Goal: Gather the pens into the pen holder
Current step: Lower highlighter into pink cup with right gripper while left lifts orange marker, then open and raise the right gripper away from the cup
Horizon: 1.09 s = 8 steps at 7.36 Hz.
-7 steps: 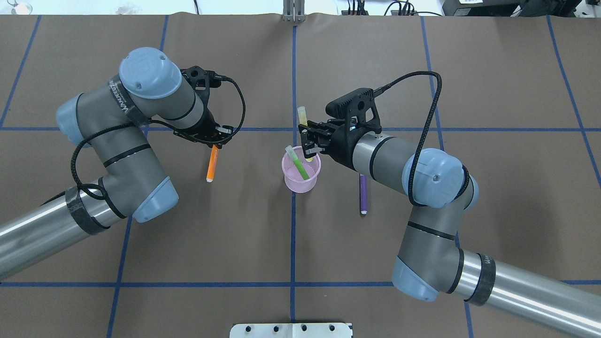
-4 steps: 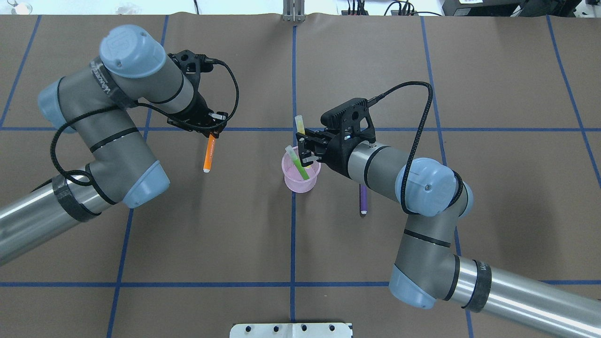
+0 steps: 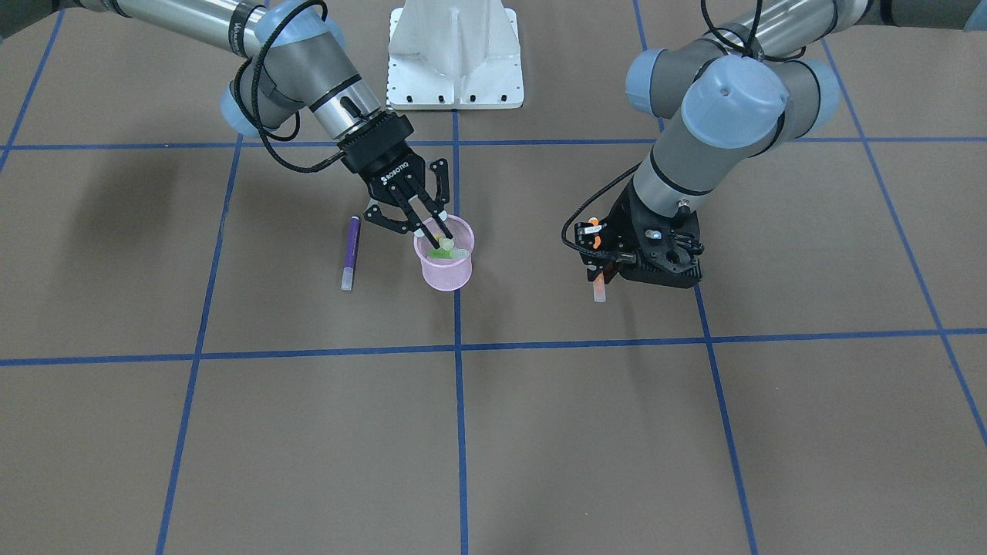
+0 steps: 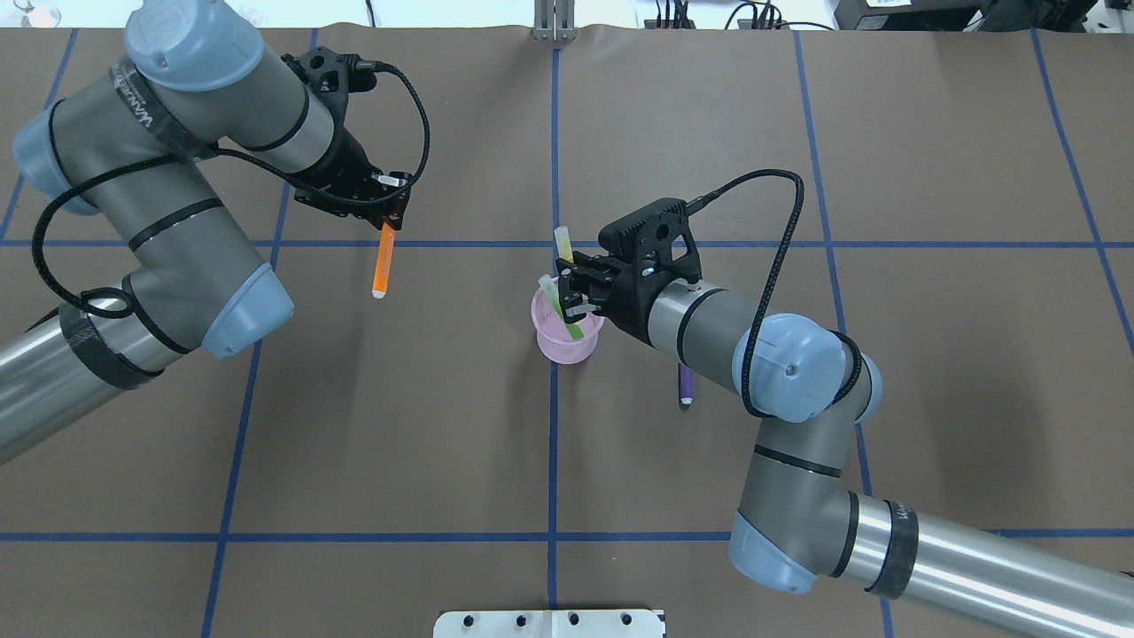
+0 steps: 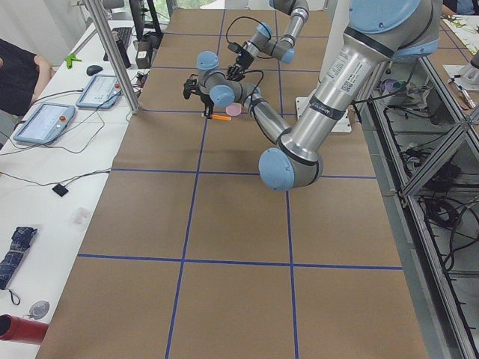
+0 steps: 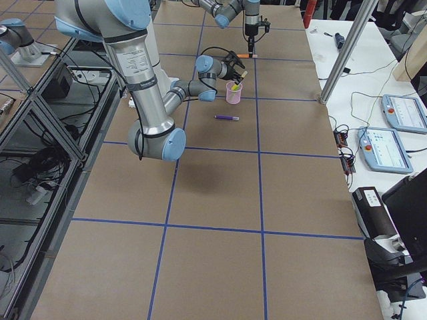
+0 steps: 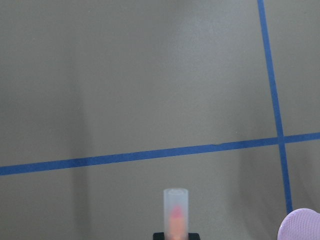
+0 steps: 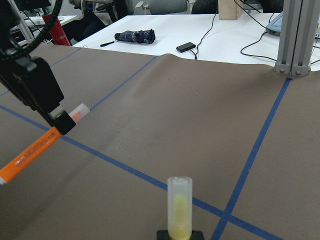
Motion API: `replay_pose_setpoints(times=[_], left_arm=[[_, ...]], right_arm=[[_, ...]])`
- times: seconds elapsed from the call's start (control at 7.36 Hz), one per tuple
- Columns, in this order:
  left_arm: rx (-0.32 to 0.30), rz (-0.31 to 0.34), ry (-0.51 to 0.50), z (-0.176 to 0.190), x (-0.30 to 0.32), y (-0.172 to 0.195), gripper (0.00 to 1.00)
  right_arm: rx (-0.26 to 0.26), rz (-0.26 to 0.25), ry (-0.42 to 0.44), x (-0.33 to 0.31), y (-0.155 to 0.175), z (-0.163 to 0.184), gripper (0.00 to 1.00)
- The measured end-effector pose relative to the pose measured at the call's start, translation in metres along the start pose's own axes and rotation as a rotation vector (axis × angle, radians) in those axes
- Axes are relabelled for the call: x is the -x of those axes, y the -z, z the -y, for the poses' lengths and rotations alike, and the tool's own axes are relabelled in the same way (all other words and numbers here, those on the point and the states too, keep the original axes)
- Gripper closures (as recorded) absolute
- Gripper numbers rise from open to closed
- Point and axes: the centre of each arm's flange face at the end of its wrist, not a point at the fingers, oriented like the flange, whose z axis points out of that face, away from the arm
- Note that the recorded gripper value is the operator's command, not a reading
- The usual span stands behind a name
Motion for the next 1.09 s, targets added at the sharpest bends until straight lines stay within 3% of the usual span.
replay_pose_setpoints(times=[0.27, 0.54, 0.82, 1.09], left_arm=[[-0.039, -0.020, -0.008, 0.004, -0.003, 0.024, 1.00], [-0.133, -0.036, -0.021, 0.016, -0.004, 0.065, 1.00], [-0.242, -0.041, -0.048, 0.018, -0.017, 0.096, 1.00], [-0.317, -0.065, -0.074, 0.015, -0.035, 0.122, 1.00]], right_arm=[[-0.022, 0.003, -0.010, 0.008, 0.000, 0.008, 0.00], [0.006, -0.012, -0.005, 0.011, 0.004, 0.015, 0.00], [0.120, -0.057, -0.022, -0.003, 0.009, 0.032, 0.00], [0.331, -0.155, -0.089, -0.046, 0.019, 0.063, 0.00]])
